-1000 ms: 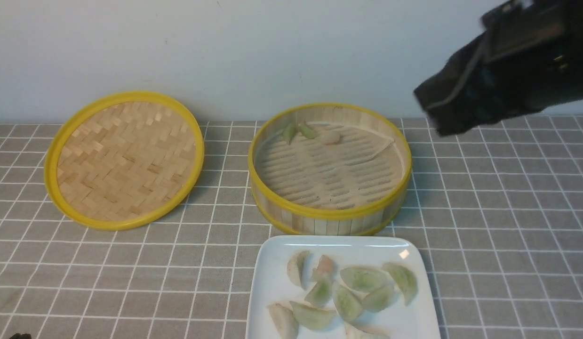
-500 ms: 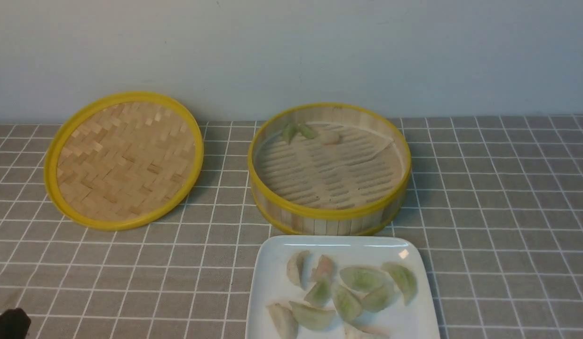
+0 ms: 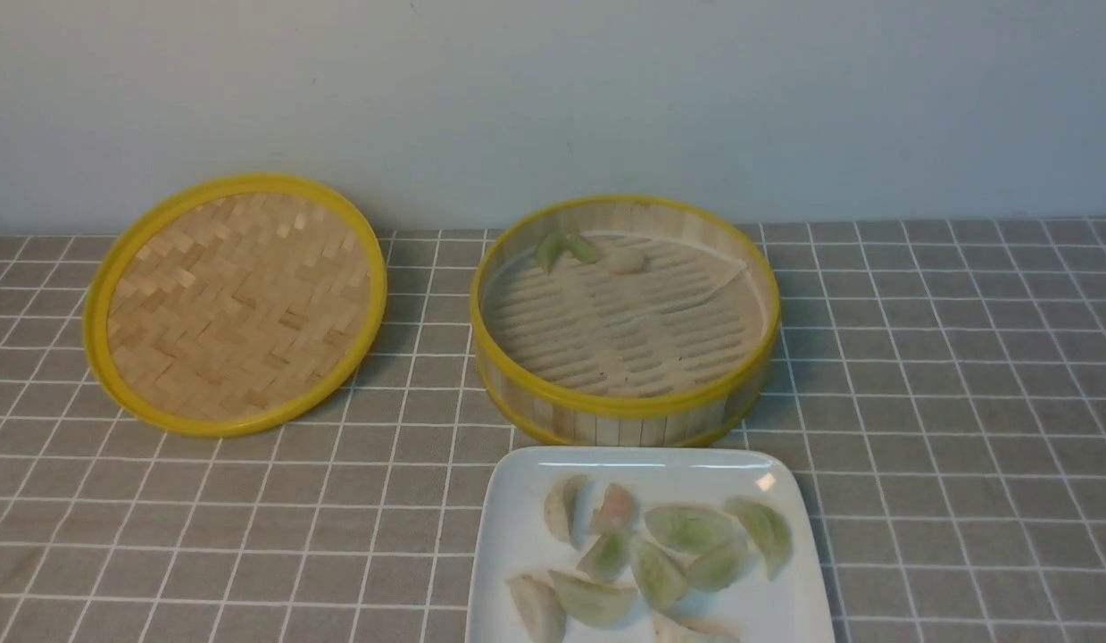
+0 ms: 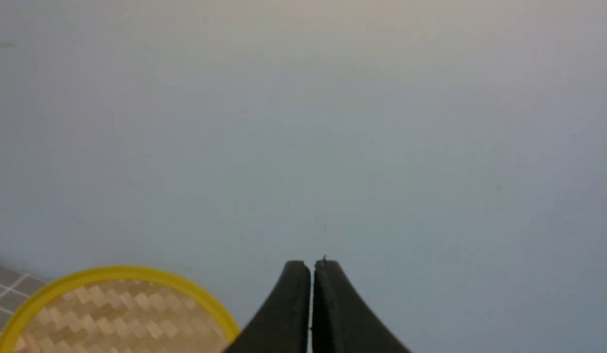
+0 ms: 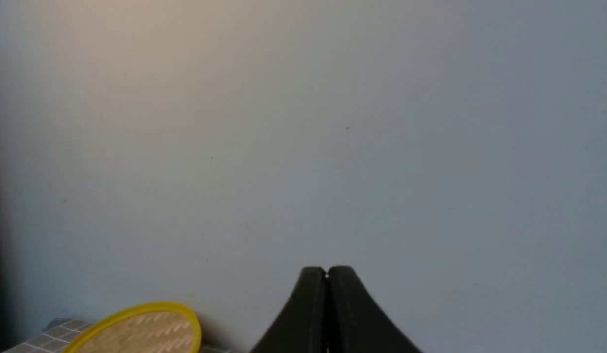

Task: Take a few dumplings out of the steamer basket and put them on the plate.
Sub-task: Use the left arm to grab a dumpling from the steamer

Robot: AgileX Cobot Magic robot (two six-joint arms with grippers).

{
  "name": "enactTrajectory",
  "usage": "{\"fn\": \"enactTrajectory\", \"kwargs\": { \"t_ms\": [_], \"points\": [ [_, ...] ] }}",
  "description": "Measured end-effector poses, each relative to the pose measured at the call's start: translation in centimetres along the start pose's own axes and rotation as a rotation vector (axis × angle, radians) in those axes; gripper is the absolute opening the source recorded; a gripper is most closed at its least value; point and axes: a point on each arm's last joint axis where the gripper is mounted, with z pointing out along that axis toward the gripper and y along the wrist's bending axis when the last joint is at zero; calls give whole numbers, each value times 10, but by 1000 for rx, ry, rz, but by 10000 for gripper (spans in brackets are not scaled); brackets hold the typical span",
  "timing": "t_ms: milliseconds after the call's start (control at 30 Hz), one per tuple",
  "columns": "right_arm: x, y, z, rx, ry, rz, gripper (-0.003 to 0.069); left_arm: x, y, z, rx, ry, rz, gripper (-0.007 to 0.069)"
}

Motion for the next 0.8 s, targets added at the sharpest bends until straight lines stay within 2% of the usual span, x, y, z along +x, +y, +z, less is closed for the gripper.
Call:
{"fn": "enactTrajectory", "kwargs": {
  "t_ms": [133,233,267,333,467,567,633,767,800],
  "points": [
    [-1,1,0,-10,-14,2,-15,-28,-29,65,-27,418,133,-5],
    [-1,1,0,-10,-14,2,-15,-37,-41,121,8,717,256,-5],
    [-1,1,0,-10,-13,2,-15,-37,-41,125,8,735,253,-5],
    [0,0,0,2,0,2,-15,-28,-41,179,58,923,313,-5],
    [3,-3,0,28,32,2,-15,7,-41,254,116,1161,380,-5],
    [4,-4,0,40,46,3,-15,33,-43,283,114,1271,421,-5],
    [5,-5,0,50,57,12,-15,51,-51,313,83,1325,514,-5],
    [6,-5,-1,59,67,25,-15,81,-61,362,39,1301,613,-5],
    [6,-5,-1,60,68,25,-15,77,-63,363,39,1286,615,-5]
  ]
}}
